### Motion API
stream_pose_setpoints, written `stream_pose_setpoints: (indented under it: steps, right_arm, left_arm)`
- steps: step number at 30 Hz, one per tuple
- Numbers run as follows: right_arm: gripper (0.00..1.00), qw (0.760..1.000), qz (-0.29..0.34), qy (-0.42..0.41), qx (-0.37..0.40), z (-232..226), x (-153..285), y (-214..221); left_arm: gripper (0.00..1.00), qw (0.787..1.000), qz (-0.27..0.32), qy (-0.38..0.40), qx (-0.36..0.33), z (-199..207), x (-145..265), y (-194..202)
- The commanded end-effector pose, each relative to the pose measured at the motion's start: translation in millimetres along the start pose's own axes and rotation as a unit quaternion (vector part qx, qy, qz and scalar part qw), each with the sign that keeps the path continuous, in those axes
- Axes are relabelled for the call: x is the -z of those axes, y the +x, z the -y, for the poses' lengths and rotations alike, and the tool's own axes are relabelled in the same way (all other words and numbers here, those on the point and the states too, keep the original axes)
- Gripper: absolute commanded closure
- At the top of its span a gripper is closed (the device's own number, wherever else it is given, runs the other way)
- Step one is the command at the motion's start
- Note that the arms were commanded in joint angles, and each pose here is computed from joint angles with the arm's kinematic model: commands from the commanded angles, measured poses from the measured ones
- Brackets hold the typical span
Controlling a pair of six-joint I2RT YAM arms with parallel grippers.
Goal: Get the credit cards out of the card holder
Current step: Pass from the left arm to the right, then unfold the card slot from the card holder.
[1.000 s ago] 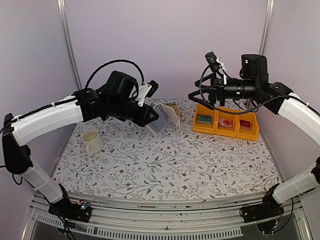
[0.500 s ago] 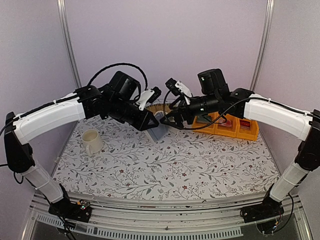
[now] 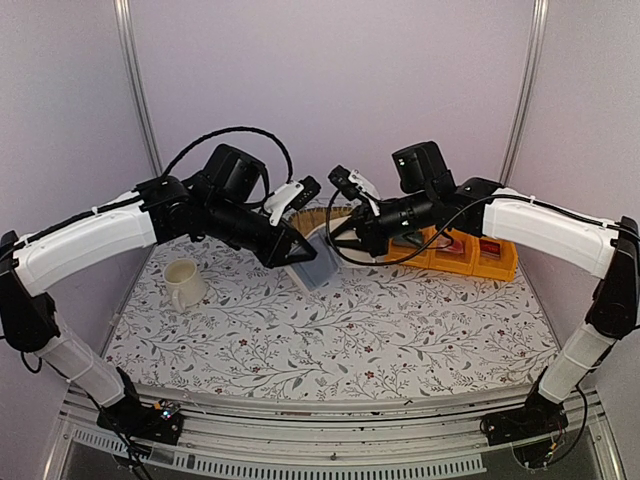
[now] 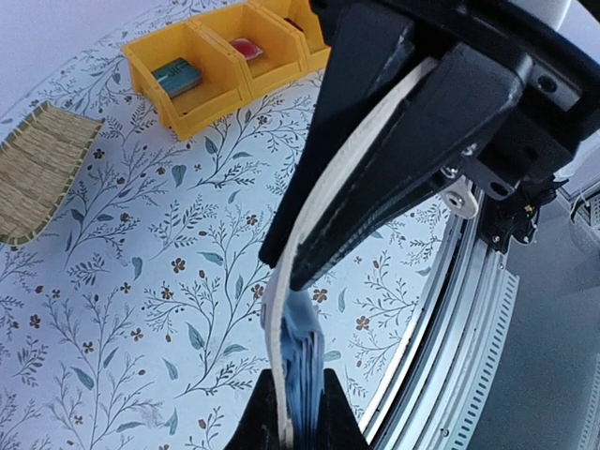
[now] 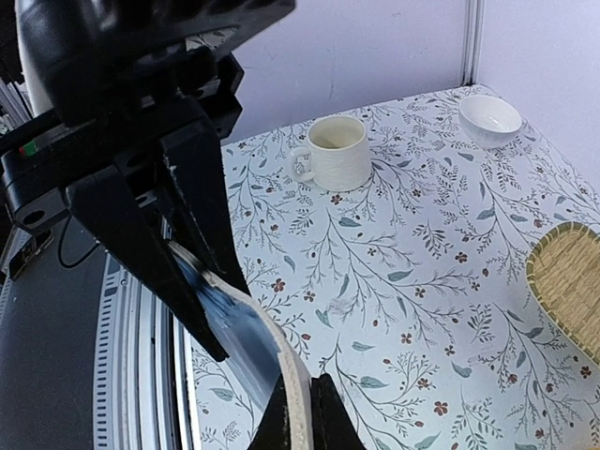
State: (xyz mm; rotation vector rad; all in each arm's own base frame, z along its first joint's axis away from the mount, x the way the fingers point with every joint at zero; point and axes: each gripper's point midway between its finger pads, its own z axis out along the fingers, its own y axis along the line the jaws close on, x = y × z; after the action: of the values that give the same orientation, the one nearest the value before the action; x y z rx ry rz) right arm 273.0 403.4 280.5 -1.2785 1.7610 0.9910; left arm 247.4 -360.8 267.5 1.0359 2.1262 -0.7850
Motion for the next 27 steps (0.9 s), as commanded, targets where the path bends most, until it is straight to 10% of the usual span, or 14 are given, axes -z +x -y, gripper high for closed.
stream_pose_setpoints:
  steps: [1, 2, 6, 13, 17, 27]
  right_arm:
    - [0.99, 0.999, 0.033, -0.028, -0.01, -11, 20, -16]
    - [0.99, 0.998, 0.043, -0.046, -0.013, -15, 24, -22]
    - [0.98, 0.988, 0.088, -0.115, -0.053, -30, 48, -45]
    - [0.99, 0.959, 0.146, -0.228, -0.082, -68, 81, -74]
    - [0.99, 0.957, 0.154, -0.231, -0.082, -72, 87, -80]
    - [0.99, 0.96, 0.159, -0.201, -0.109, -57, 78, -83]
  left_arm:
    - [1.0, 0.998, 0.054, 0.036, -0.021, 9, 17, -22]
    - [0.97, 0.997, 0.065, 0.033, -0.017, 5, 20, -25]
    - [0.34, 0.99, 0.141, 0.01, -0.014, -9, 40, -44]
    - [0.05, 0.936, 0.337, 0.061, -0.083, 22, 94, -51]
    - [0.02, 0.91, 0.396, 0.067, -0.101, 30, 119, -46]
    - [0.02, 0.929, 0.334, 0.116, -0.107, 44, 89, -45]
